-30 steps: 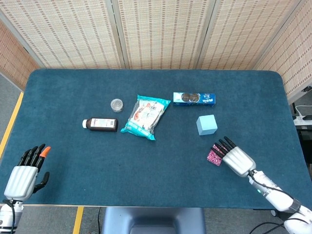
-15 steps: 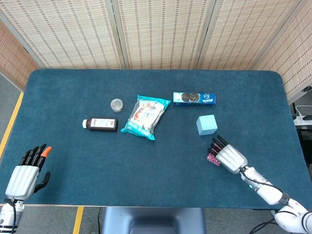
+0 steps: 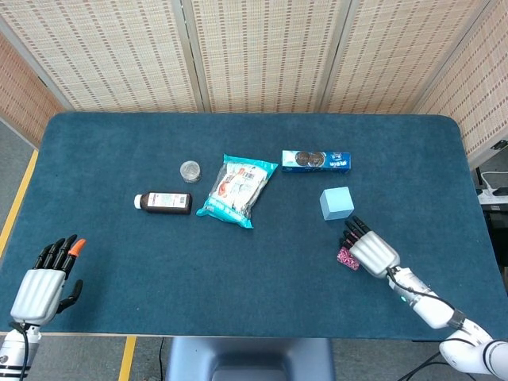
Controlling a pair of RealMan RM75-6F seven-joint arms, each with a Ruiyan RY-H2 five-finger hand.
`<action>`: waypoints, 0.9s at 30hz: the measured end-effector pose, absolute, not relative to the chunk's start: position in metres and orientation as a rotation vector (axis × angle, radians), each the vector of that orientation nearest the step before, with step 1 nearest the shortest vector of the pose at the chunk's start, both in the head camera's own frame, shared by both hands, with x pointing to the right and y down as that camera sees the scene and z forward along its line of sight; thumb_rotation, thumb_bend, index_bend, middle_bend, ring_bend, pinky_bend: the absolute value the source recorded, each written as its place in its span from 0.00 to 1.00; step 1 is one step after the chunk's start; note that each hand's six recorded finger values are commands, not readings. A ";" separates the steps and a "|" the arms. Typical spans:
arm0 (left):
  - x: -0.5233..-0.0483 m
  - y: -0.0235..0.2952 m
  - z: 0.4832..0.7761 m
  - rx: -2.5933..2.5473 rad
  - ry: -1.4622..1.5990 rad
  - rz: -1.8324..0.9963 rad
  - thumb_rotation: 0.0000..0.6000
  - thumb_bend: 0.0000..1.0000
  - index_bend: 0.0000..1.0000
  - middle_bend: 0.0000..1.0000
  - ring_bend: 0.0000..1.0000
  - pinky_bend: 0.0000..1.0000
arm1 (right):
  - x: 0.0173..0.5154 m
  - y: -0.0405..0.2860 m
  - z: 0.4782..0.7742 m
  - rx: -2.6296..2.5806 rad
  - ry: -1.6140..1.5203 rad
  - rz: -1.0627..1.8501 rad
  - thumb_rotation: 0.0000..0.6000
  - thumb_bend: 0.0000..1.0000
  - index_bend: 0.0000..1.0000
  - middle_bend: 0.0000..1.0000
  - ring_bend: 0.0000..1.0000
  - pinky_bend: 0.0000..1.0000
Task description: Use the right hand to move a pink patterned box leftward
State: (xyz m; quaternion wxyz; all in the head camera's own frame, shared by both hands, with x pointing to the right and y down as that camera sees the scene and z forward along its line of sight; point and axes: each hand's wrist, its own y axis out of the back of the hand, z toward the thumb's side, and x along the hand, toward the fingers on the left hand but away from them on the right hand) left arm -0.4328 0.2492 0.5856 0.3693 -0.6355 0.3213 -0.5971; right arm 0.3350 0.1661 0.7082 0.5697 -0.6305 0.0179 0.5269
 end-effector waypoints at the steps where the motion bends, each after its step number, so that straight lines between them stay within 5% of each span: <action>1: -0.433 0.249 0.586 -1.631 0.822 -1.534 1.00 0.47 0.00 0.00 0.00 0.13 | 0.335 0.166 0.709 -1.478 0.043 1.237 1.00 0.24 0.21 0.18 0.00 0.00; 17: -0.432 0.250 0.587 -1.635 0.811 -1.543 1.00 0.47 0.00 0.00 0.02 0.13 | 0.331 0.167 0.710 -1.472 0.034 1.241 1.00 0.24 0.29 0.24 0.00 0.00; 27: -0.431 0.251 0.588 -1.641 0.803 -1.542 1.00 0.47 0.00 0.00 0.02 0.13 | 0.330 0.168 0.710 -1.469 0.022 1.233 1.00 0.24 0.43 0.34 0.10 0.00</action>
